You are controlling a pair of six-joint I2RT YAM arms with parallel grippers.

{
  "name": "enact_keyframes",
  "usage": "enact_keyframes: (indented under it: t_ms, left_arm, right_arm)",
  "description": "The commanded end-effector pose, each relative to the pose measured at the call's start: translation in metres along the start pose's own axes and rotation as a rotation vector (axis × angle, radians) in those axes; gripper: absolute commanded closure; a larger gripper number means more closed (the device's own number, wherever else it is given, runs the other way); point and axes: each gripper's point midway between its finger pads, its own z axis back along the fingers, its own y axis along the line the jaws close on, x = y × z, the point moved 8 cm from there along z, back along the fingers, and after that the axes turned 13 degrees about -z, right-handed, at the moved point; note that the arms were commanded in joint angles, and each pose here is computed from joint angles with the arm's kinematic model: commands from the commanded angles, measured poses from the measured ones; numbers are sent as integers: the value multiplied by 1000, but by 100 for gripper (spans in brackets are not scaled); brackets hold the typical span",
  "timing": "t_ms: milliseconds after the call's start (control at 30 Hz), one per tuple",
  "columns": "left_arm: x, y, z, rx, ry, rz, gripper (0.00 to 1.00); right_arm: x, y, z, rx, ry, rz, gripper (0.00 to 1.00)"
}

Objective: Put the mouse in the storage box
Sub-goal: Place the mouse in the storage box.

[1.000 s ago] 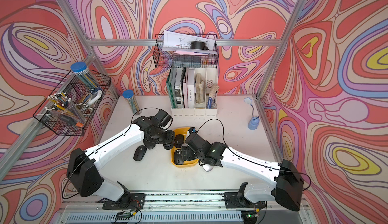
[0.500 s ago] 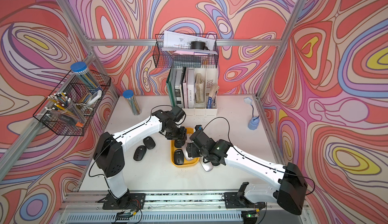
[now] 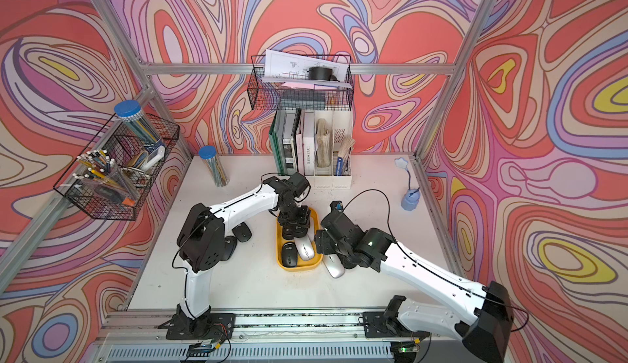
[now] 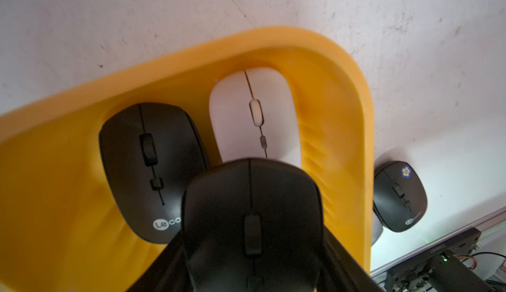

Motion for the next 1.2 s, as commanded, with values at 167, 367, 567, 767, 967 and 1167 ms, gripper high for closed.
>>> enact_keyframes:
  t_ms: [167, 367, 567, 767, 967, 1167]
  left_arm:
    - [10, -3, -3, 15, 3, 12, 40]
    - [13, -2, -11, 33, 33, 7, 39]
    - [15, 3, -15, 54, 37, 14, 39]
    - [14, 4, -16, 55, 34, 24, 38]
    - [16, 8, -19, 63, 39, 33, 37]
    - [18, 14, -22, 73, 38, 43, 35]
  right_arm:
    - [-5, -11, 1, -24, -2, 5, 25]
    - [-7, -13, 2, -23, -3, -2, 24]
    - [-10, -16, 0, -20, 3, -12, 24]
    - [-10, -15, -5, -33, 8, 11, 24]
    - [-9, -11, -10, -30, 20, 14, 24]
    - [-12, -13, -11, -32, 26, 9, 24]
